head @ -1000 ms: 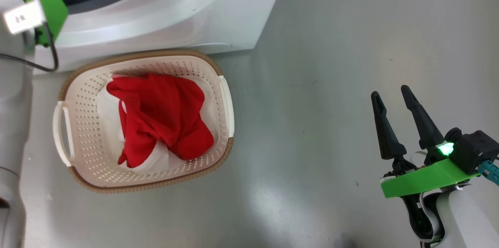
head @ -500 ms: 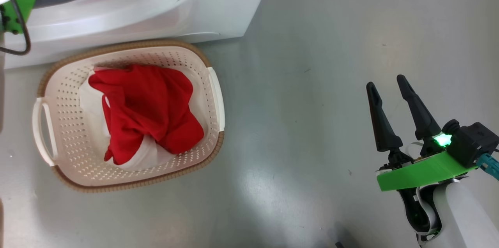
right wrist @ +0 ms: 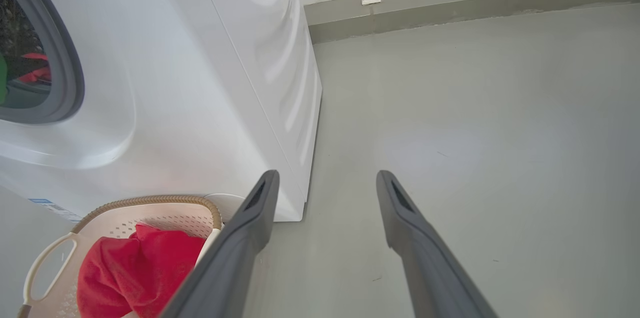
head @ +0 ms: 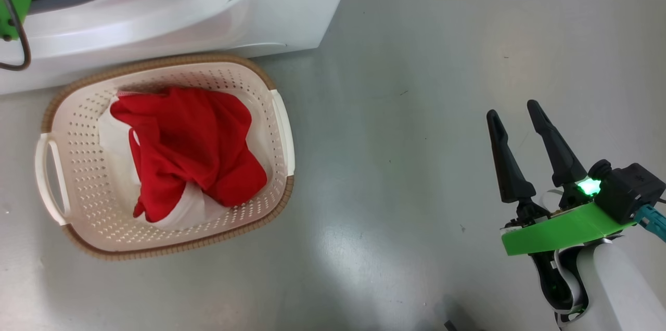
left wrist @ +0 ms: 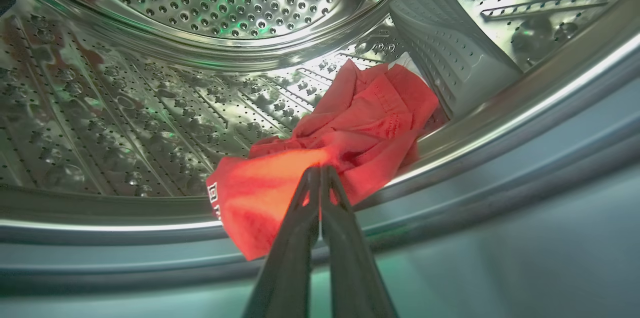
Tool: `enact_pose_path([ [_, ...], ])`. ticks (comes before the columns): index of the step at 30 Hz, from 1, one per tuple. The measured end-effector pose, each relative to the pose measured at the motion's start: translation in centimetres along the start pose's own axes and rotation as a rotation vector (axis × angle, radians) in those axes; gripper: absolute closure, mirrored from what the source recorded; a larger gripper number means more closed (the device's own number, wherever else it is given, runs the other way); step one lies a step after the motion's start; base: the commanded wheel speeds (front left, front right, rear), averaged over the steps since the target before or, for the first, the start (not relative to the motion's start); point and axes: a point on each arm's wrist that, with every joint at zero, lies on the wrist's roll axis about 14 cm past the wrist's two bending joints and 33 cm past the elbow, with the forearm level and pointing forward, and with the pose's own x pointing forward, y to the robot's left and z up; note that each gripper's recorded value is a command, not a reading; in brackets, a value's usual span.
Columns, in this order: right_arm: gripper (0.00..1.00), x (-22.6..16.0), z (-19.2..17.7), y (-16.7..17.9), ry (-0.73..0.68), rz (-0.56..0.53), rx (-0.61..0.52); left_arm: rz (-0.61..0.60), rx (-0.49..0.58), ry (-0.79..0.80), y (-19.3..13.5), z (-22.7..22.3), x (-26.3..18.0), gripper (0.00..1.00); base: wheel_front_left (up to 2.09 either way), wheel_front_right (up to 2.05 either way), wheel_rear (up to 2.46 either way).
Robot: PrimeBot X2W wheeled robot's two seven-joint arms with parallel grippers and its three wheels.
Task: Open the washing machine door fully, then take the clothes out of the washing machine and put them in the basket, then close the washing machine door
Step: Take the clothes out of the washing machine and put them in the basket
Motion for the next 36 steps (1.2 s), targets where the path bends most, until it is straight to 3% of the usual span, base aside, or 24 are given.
enact_pose_path([
  [10,0.00,0.2,0.6,0.3,-0.018,0.008,0.003,0.022,-0.072,-0.061,1.2,0.9,-0.8,1.00,0.00,0.00,0.00],
  [18,0.00,0.4,1.6,1.0,-0.046,0.031,0.003,0.026,-0.269,-0.126,1.6,1.4,-2.5,1.00,0.00,0.00,0.00],
  [36,0.00,-0.9,3.7,1.8,-0.090,0.062,-0.012,0.034,-0.497,-0.345,1.8,3.8,-9.5,1.00,0.00,0.00,0.00],
])
